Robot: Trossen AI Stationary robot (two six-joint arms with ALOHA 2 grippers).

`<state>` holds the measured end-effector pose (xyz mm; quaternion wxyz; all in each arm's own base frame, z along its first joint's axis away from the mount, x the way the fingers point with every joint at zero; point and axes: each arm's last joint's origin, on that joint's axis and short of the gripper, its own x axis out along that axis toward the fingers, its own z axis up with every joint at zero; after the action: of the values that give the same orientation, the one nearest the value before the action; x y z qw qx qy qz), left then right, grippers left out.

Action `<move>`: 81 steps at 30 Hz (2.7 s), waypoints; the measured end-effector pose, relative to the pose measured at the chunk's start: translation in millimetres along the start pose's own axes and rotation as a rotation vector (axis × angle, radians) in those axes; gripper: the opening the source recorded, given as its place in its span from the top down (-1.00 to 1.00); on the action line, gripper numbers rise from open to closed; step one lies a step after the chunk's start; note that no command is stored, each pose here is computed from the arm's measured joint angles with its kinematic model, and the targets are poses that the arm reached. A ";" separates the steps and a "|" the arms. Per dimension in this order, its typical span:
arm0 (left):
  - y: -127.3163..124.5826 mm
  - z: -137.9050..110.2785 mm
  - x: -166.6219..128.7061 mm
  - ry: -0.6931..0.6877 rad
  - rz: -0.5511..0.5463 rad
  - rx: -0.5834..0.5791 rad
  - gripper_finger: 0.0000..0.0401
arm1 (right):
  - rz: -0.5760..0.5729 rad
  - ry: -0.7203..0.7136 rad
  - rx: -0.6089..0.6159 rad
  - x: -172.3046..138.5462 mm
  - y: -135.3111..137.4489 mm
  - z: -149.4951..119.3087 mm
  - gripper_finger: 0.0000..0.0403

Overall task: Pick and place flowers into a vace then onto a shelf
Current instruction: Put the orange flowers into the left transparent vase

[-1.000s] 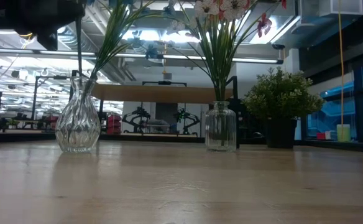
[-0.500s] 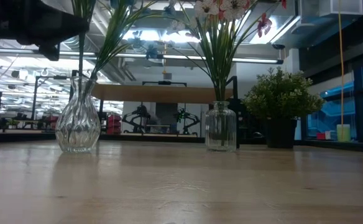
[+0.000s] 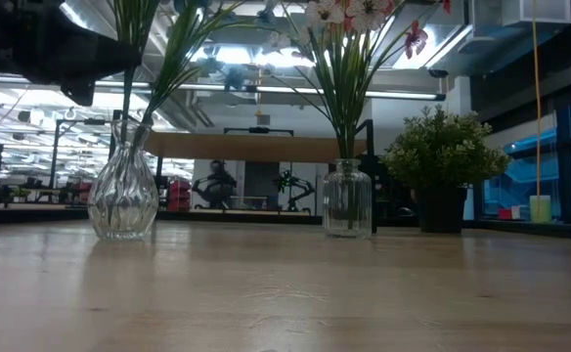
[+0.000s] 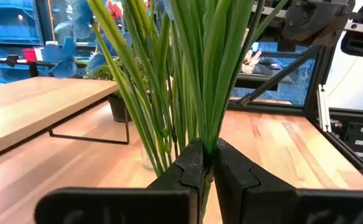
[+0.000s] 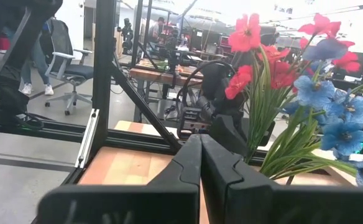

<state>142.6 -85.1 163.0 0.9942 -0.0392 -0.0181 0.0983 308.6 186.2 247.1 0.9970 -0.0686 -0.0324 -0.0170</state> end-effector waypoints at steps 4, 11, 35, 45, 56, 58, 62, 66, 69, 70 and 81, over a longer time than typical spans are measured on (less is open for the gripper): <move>-0.2 -1.2 0.3 0.005 0.001 -0.011 0.90 | 0.000 0.000 0.000 0.0 -0.1 0.0 0.98; -0.9 -4.5 1.0 0.020 0.001 -0.005 0.88 | 0.000 0.001 -0.001 0.1 0.0 -0.1 0.98; -3.0 -18.1 3.4 0.077 0.009 0.056 0.86 | 0.000 0.002 -0.004 0.1 0.0 -0.1 0.98; -2.1 -18.8 3.3 0.080 0.040 0.065 0.54 | 0.003 0.016 0.012 0.0 0.4 -1.7 0.98; -5.4 -19.0 0.1 0.081 0.017 0.077 0.26 | 0.004 0.017 0.012 0.0 0.4 -1.8 0.98; -7.0 -19.0 -2.4 0.078 0.024 0.100 0.23 | 0.003 0.017 0.012 0.0 0.4 -1.8 0.98; -9.8 -17.0 -8.4 0.065 0.065 0.143 0.17 | 0.003 0.017 0.013 0.0 0.4 -1.8 0.98; -12.0 -12.6 -14.6 0.047 0.090 0.146 0.12 | 0.003 0.017 0.013 0.0 0.4 -1.8 0.98; -14.1 -9.2 -18.7 0.036 0.069 0.141 0.10 | 0.003 0.017 0.013 0.0 0.4 -1.8 0.98; -14.6 -8.1 -20.0 0.032 0.065 0.141 0.10 | 0.003 0.016 0.014 0.0 0.4 -1.8 0.98; -21.2 -4.0 -39.2 0.023 0.108 0.166 0.09 | 0.003 0.016 0.014 0.0 0.4 -1.7 0.98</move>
<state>108.5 -113.9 159.6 0.9874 0.0415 0.0038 0.1525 308.7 186.4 245.4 0.9977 -0.0614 -0.0244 -0.0157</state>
